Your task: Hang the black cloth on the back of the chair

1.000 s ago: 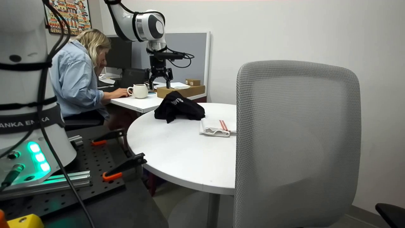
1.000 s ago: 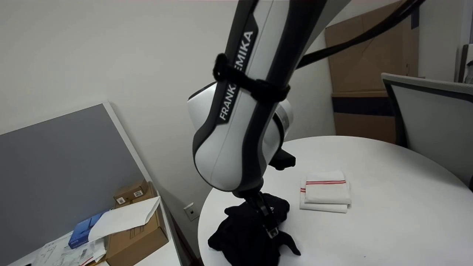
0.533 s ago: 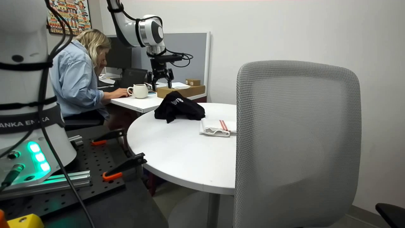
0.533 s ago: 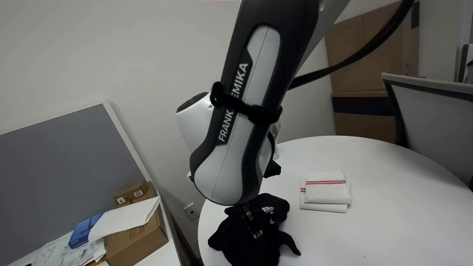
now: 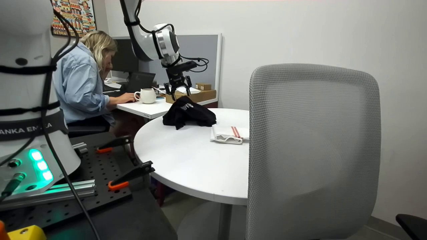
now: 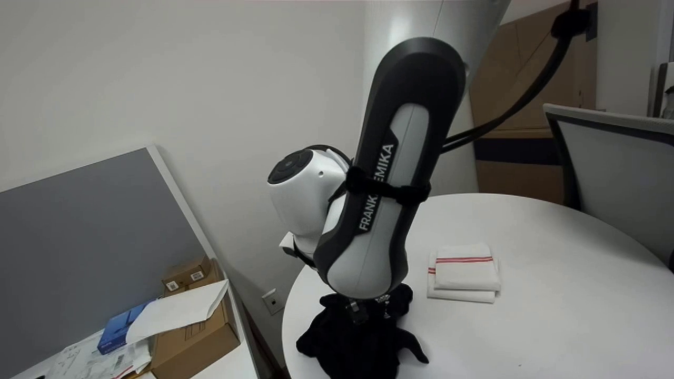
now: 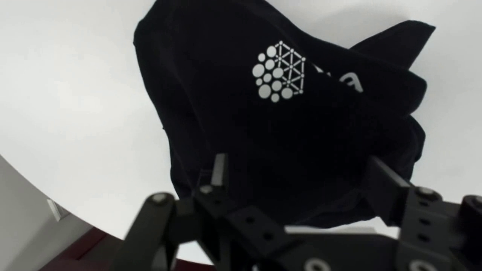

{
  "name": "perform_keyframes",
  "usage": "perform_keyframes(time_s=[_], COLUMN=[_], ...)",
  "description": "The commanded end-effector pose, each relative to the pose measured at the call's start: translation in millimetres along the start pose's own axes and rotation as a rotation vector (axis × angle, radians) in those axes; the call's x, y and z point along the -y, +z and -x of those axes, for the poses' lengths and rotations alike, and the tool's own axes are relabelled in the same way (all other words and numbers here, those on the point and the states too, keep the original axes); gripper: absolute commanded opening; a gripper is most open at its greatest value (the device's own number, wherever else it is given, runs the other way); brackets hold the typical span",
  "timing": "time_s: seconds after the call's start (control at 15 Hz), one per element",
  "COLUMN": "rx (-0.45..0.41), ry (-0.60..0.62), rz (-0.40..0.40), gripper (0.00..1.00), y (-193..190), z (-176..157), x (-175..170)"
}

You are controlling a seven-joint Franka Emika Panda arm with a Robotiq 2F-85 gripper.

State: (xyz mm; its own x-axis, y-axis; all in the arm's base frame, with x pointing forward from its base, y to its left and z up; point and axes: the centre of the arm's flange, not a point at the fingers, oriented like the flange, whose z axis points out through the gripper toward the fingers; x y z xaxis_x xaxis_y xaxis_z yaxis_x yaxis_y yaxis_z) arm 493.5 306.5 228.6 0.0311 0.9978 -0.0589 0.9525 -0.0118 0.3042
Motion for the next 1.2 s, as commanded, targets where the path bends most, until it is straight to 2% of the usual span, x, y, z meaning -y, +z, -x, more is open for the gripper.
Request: perform_keyframes(time_s=[0.0, 0.07, 0.27, 0.47, 0.73, 1.0, 1.13], rx=[0.019, 0.022, 0.025, 0.019, 0.013, -0.031, -0.040], ry=[0.029, 0.033, 0.044, 0.081, 0.190, 0.443, 0.526], rz=[0.048, 0.053, 0.064, 0.057, 0.039, -0.037, -0.058], gripper=[0.56, 0.46, 0.24, 0.01, 0.01, 0.01, 0.01], y=[11.0, 10.9, 5.4, -1.8, -17.0, -63.3, -92.3], z=[-9.9, -11.3, -14.9, -9.3, 18.3, 84.2, 115.5], x=[-1.6, -0.1, 8.0, -0.8, -29.1, -82.8, -102.1])
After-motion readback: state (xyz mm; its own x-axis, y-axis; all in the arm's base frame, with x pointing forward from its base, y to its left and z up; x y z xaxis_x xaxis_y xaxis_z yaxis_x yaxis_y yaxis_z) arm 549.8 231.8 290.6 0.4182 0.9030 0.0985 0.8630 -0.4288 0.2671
